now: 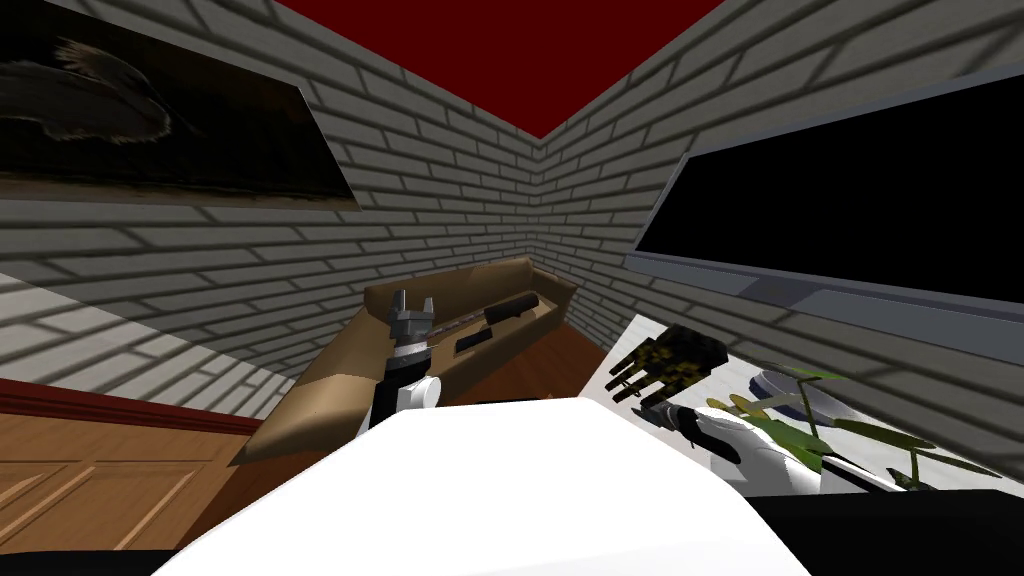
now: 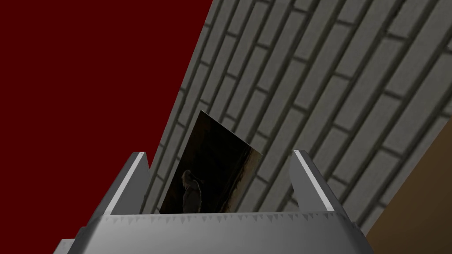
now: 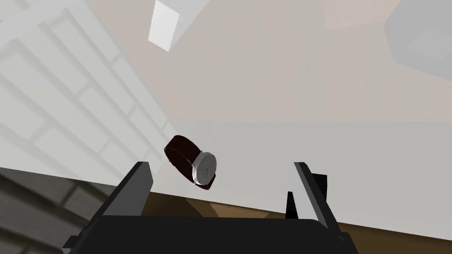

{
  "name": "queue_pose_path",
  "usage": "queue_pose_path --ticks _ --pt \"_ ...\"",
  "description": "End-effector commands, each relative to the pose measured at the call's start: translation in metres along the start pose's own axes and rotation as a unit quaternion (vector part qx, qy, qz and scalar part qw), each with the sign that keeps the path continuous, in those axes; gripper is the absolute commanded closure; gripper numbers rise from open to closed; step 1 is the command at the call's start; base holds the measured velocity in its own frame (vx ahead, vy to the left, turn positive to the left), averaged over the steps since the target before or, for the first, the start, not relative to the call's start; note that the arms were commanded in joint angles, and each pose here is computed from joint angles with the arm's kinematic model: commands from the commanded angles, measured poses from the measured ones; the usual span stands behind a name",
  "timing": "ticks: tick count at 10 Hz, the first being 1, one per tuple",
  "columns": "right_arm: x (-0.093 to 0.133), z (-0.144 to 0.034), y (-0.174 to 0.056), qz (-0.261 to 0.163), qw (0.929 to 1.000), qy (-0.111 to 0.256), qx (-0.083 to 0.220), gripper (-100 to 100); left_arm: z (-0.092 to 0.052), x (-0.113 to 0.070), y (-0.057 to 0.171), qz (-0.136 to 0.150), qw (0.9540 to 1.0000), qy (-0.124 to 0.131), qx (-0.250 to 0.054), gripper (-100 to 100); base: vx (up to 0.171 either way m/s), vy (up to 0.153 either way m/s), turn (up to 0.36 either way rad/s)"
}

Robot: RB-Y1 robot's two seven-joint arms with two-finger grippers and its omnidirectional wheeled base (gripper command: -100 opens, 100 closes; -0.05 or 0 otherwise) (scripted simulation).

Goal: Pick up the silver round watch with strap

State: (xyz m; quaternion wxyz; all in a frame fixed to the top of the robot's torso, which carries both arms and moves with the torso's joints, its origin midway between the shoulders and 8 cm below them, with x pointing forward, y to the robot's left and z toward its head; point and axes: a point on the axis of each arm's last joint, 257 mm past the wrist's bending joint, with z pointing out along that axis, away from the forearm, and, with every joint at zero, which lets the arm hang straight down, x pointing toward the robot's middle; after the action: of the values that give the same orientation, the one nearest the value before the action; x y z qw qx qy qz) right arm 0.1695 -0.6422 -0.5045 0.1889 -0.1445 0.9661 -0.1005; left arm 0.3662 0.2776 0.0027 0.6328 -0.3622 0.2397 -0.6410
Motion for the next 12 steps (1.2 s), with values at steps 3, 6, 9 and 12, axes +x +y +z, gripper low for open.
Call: queue_pose_path --ticks 3,6,9,12 --pt "0.013 -0.002 -0.013 -0.017 0.9995 0.023 0.012 -100 0.0 0.0 0.0 0.0 1.0 0.0 0.0 0 0.083 0.017 0.087" --pt "0.018 -0.001 -0.016 -0.021 0.9992 0.03 0.014 0 0.0 0.0 0.0 0.0 1.0 0.0 0.0 0 0.042 0.009 0.071" --pt "0.02 0.016 0.008 -0.01 0.9994 0.028 0.018 -100 0.0 0.0 0.0 0.0 1.0 0.0 0.0 0 -0.019 -0.078 0.053" --pt "0.018 0.014 0.005 -0.012 0.9994 0.028 0.017 100 0.0 0.0 0.0 0.0 1.0 0.0 0.0 0 -0.005 -0.018 0.005"
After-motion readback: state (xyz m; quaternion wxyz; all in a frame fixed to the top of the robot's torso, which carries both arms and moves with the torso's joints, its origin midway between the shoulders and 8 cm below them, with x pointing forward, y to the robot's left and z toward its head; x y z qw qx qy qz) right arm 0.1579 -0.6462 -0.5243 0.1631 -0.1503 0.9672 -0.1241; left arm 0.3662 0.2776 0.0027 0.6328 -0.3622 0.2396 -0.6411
